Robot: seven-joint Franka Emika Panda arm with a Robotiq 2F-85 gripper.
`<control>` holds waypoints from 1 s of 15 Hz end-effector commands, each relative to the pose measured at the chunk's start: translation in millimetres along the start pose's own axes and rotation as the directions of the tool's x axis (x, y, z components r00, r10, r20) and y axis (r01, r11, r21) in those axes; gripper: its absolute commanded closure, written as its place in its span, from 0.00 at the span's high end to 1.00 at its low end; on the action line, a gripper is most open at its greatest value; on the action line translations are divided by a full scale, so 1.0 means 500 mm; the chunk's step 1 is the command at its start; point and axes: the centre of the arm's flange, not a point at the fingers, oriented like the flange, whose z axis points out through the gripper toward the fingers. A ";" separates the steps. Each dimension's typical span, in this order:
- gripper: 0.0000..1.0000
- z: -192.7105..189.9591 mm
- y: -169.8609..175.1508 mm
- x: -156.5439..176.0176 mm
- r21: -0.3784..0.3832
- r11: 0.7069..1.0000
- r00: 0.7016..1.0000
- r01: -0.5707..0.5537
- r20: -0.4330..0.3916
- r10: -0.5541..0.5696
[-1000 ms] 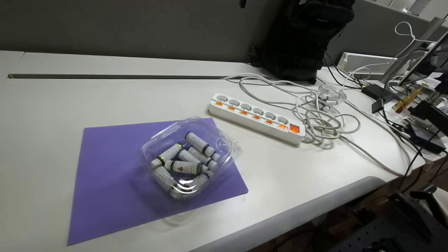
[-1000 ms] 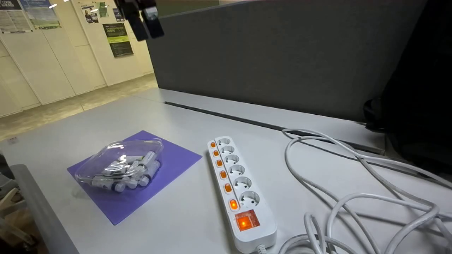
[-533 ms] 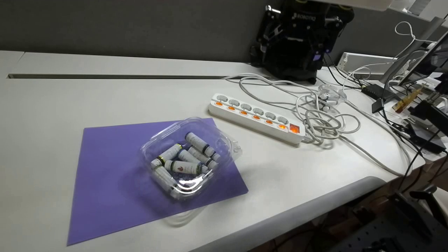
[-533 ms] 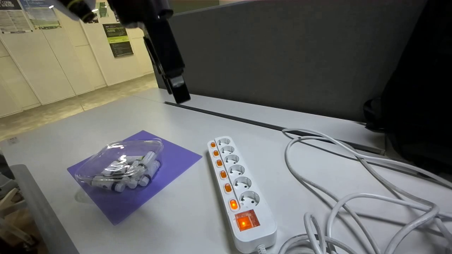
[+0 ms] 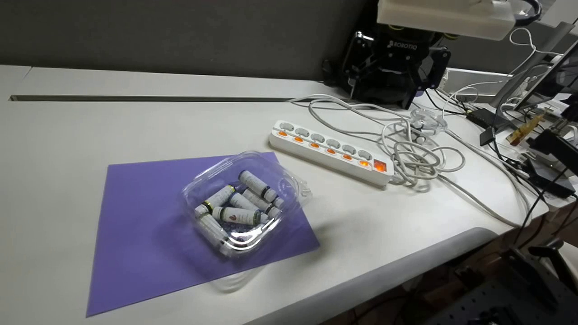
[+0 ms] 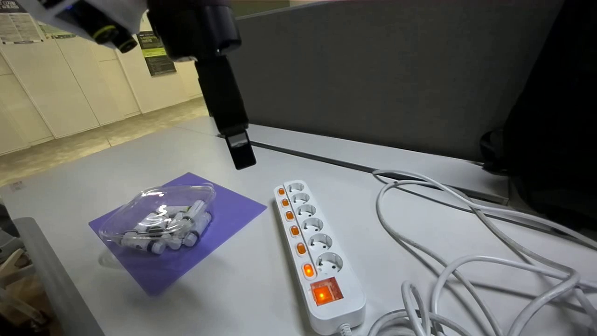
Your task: Turn on the first switch to the right
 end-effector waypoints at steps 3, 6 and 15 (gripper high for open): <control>1.00 0.046 0.036 0.031 0.052 0.997 0.998 -0.058 0.006 0.058; 0.74 0.101 0.070 0.060 0.057 0.991 0.992 -0.123 0.006 0.123; 0.19 0.270 0.104 0.099 0.061 0.968 0.970 -0.244 0.032 0.242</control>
